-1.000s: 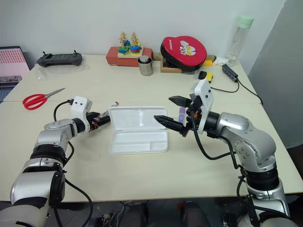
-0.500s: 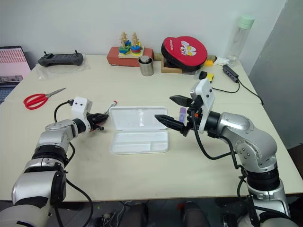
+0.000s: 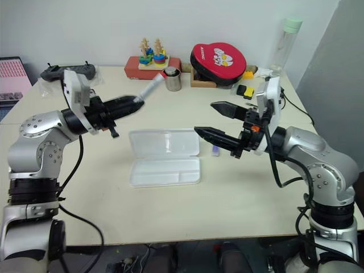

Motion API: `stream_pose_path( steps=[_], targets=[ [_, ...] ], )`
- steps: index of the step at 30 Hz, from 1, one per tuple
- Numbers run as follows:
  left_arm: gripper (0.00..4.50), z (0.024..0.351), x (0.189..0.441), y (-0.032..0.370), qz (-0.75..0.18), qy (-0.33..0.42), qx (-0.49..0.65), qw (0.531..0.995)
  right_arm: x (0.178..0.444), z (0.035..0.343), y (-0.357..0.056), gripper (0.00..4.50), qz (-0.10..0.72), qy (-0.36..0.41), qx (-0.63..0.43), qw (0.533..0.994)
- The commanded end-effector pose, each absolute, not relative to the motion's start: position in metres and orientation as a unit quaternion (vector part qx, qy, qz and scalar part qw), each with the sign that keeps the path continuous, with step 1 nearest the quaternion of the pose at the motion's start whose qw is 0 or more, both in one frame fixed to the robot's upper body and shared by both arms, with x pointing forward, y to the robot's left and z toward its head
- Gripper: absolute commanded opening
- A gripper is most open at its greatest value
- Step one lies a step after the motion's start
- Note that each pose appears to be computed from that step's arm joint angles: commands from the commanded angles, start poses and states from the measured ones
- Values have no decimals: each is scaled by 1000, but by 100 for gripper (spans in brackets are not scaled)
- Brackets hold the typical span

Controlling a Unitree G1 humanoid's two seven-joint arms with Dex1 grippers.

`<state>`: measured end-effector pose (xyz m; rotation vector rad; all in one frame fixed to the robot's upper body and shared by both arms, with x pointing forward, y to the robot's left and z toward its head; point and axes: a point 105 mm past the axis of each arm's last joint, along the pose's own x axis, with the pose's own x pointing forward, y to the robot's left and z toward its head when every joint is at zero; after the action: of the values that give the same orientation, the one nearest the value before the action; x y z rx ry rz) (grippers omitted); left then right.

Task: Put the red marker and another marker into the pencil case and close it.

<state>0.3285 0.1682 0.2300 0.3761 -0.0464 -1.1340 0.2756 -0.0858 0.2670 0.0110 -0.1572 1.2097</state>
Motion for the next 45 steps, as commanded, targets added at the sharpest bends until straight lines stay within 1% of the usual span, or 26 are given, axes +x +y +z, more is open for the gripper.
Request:
stream_pose_path(
  steps=[1,3,6,13,14,15,16,18,19,23,25,27,30,32,34,38,40,45],
  targets=[
    [42,200,318,160,-576,48,289,763,272,268,-86,450,572,-81,-16,816],
    [42,180,321,164,-584,86,322,741,274,262,-85,450,565,-75,-26,822],
    [42,167,331,172,-572,108,349,734,275,254,-85,450,559,-65,-36,826],
    [42,152,343,175,-569,126,364,727,275,232,-85,450,543,-35,-59,837],
    [113,151,344,175,-569,129,364,726,275,231,-85,450,543,-35,-59,837],
    [128,150,345,175,-570,131,362,726,275,231,-85,450,542,-34,-59,838],
    [157,150,344,173,-575,130,354,726,275,231,-85,450,541,-34,-59,838],
    [180,151,344,171,-580,128,343,728,275,231,-85,450,540,-35,-59,839],
    [209,150,344,172,-579,129,345,728,276,230,-85,450,539,-35,-59,839],
    [280,149,347,175,-567,127,359,730,279,229,-84,450,531,-32,-62,845],
    [315,160,347,166,-572,101,329,744,295,220,-86,450,492,-13,-72,867],
    [353,176,347,153,-574,59,284,765,320,207,-93,450,423,15,-76,903],
    [405,191,340,130,-582,10,218,784,352,194,-102,450,324,42,-57,944],
    [440,197,333,115,-579,-17,166,798,366,181,-106,450,269,66,-71,958],
    [445,203,327,105,-569,-37,123,812,375,170,-107,450,230,82,-63,968],
    [445,206,323,97,-538,-48,87,837,383,154,-99,450,204,102,-42,973],
    [445,203,324,91,-521,-48,81,848,390,142,-93,450,186,116,-36,975],
    [445,201,330,80,-479,-57,89,871,397,122,-71,450,183,145,-28,972]
  ],
)
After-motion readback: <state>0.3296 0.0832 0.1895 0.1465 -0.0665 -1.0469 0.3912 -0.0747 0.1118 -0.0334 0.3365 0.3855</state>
